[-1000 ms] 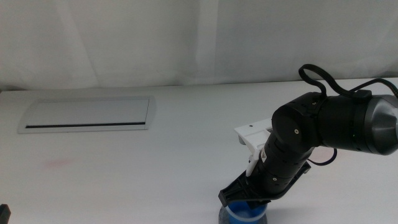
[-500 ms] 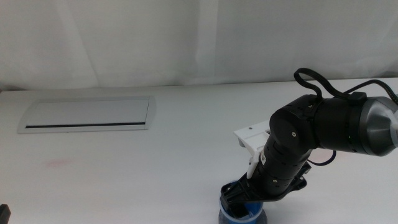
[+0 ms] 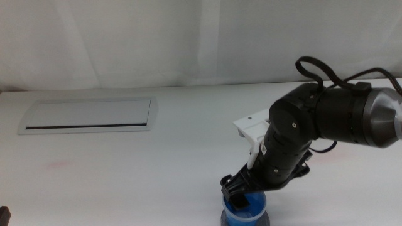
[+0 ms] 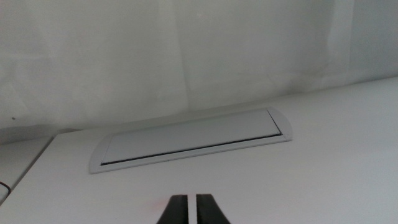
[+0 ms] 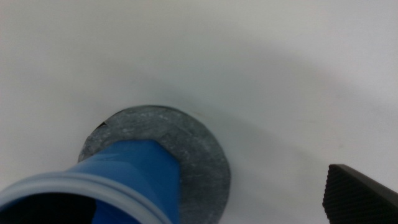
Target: Place an empty cup on a cup mat.
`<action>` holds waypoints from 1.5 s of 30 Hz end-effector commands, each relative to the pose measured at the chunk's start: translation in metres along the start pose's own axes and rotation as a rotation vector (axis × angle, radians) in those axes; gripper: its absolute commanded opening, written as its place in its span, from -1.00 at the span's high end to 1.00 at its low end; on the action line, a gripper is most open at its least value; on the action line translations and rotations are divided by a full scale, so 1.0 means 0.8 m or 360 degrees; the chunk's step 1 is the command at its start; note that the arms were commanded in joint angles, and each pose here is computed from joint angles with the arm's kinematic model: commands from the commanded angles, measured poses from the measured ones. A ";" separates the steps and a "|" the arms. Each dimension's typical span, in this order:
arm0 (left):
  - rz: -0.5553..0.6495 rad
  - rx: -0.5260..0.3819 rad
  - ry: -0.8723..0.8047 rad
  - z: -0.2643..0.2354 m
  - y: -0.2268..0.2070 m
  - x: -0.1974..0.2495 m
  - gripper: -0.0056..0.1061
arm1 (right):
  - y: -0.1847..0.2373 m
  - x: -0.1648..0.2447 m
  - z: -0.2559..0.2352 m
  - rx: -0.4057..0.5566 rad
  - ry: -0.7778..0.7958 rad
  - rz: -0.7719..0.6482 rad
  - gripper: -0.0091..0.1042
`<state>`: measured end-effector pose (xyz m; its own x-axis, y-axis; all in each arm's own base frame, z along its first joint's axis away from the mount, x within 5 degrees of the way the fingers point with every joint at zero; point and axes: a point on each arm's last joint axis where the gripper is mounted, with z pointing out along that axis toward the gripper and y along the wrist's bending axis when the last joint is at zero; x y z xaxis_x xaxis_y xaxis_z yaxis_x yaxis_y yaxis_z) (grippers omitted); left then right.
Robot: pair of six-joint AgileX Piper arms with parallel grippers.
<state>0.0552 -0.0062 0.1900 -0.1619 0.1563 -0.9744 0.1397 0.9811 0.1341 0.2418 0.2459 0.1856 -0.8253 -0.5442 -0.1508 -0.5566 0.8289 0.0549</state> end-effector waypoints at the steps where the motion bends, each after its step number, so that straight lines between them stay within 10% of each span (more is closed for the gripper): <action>1: -0.0020 0.0013 -0.0006 0.000 -0.002 0.006 0.95 | -0.002 -0.004 -0.013 0.0047 -0.0006 -0.0037 -0.98; 12: -0.0020 0.0013 -0.0006 0.000 -0.002 0.006 0.95 | -0.020 -0.008 -0.104 0.0125 -0.0280 -0.0054 -0.98; 32: -0.0020 0.0013 -0.0006 0.000 -0.002 0.006 0.95 | -0.246 0.115 -0.295 0.0737 -0.0951 0.0603 -0.92; 36: -0.0020 0.0013 -0.0006 0.000 -0.002 0.006 0.95 | -0.231 0.137 -0.314 0.0801 -0.1142 0.0544 -0.39; 40: -0.0020 0.0013 -0.0006 0.000 -0.002 0.006 0.95 | -0.209 0.166 -0.320 0.0810 -0.1330 0.0532 0.91; 45: -0.0020 0.0013 -0.0006 0.000 -0.002 0.006 0.95 | -0.177 0.213 -0.319 0.0834 -0.1582 0.0480 0.88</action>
<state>0.0552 -0.0062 0.1900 -0.1619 0.1563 -0.9744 0.1397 0.9811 0.1341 0.1698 0.0034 0.4037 -0.4142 -0.1602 -0.8960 -0.0526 0.9870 -0.1522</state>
